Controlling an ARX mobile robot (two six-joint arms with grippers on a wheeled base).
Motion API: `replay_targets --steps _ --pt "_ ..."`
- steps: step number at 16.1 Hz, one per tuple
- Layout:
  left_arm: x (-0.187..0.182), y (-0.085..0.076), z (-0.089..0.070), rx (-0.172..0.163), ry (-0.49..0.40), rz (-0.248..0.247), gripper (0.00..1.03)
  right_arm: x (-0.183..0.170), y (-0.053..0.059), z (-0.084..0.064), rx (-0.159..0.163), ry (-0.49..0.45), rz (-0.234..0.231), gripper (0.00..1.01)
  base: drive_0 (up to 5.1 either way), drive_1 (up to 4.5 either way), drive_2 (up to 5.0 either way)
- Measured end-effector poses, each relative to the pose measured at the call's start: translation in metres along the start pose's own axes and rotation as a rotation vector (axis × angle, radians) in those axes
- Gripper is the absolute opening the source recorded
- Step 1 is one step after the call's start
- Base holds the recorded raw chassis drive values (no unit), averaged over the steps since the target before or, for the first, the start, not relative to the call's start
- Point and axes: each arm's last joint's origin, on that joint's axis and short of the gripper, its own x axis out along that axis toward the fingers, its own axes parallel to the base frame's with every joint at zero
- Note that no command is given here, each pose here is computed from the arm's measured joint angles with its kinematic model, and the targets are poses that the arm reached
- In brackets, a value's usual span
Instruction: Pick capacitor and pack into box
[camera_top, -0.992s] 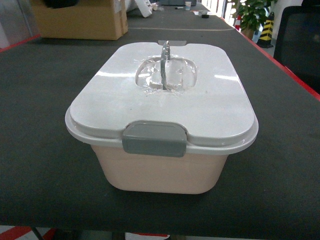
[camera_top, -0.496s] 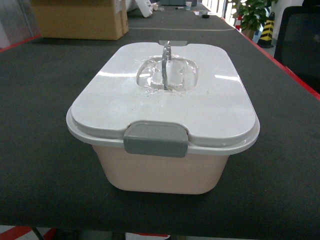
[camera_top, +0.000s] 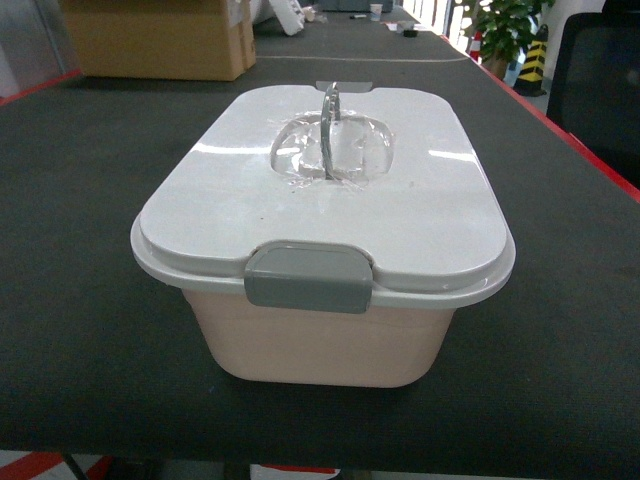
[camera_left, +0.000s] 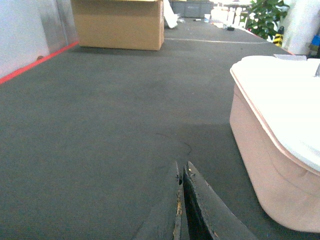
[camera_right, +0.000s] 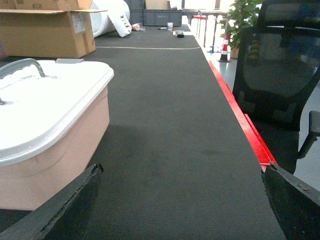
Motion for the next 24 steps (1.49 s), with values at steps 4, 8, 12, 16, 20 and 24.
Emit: replay_targets --steps 4,8,12,16,20,24 --pt "-0.012 0.000 0.006 0.000 -0.024 0.000 0.02 0.000 0.000 0.000 0.000 0.000 0.000 0.98 0.0 0.00 0.0" --pt "-0.021 0.000 0.008 0.000 -0.031 0.000 0.02 0.000 0.000 0.000 0.000 0.000 0.000 0.98 0.0 0.00 0.0" --pt "-0.028 0.000 0.008 0.000 -0.034 0.000 0.02 0.000 0.000 0.000 0.000 0.000 0.000 0.98 0.0 0.00 0.0" --pt "-0.033 0.000 0.007 0.000 -0.032 0.000 0.02 0.000 0.000 0.000 0.000 0.000 0.000 0.98 0.0 0.00 0.0" --pt "-0.045 0.000 0.006 0.001 -0.041 -0.001 0.02 0.000 0.000 0.000 0.000 0.000 -0.001 0.98 0.0 0.00 0.0" --pt "-0.045 0.000 0.003 0.002 -0.020 0.000 0.02 0.000 0.000 0.000 0.000 0.000 0.000 0.98 0.0 0.00 0.0"
